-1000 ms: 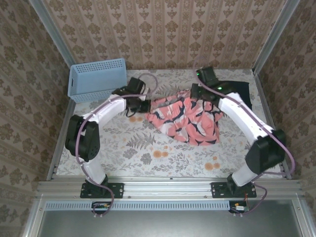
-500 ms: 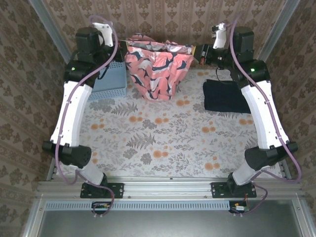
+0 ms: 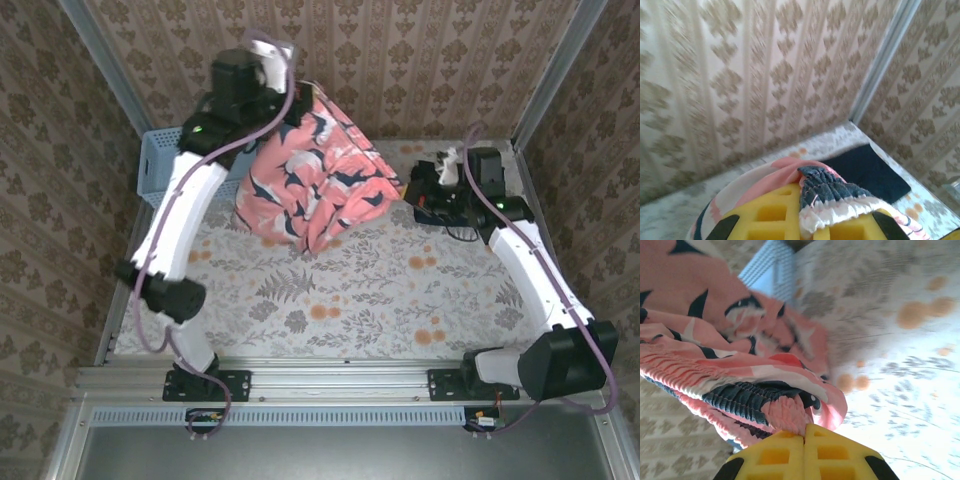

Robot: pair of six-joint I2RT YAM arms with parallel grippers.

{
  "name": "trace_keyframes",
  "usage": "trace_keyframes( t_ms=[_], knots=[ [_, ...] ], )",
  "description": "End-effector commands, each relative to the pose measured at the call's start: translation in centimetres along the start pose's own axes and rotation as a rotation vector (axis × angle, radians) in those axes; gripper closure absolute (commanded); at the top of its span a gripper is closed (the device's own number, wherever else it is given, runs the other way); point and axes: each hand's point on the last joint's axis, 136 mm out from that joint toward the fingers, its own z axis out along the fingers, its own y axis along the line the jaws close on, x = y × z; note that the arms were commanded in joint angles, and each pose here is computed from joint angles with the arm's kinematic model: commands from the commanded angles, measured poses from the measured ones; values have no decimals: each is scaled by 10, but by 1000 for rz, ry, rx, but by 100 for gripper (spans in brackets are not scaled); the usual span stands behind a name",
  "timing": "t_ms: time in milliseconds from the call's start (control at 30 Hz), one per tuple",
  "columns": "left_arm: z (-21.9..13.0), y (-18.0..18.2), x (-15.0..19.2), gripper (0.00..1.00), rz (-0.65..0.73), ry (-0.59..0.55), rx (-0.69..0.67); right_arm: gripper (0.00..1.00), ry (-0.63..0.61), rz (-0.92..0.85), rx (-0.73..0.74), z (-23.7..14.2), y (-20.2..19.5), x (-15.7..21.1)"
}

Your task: Fold and stack the mixed laundry pile

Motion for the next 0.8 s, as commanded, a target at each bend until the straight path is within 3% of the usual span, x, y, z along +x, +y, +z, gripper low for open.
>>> trace_keyframes(
  t_ms=[0,33,67,100,133,233,367,600,767],
  knots=[
    [41,-9,37,100,-119,110,109,100,-82,105,268,-21,-82,3],
    [53,-21,57,94,-139,156,141,89,-101,115,341,-28,-105,4],
    [65,-28,79,72,-150,201,163,75,-113,124,395,-33,-122,4],
    [78,-35,102,45,-165,247,177,56,-121,129,440,-39,-138,4],
    [88,-39,124,4,-179,290,183,42,-123,131,480,-45,-149,4],
    [100,-34,163,0,-195,388,147,35,-142,89,498,-55,-148,-1],
    [88,-13,163,0,-177,374,84,37,-113,-12,389,-45,-118,-4],
    [28,70,185,0,-375,302,-57,38,120,-124,330,33,-112,17],
    [-27,116,245,0,-493,350,-202,41,215,-124,388,83,-126,24]
  ],
)
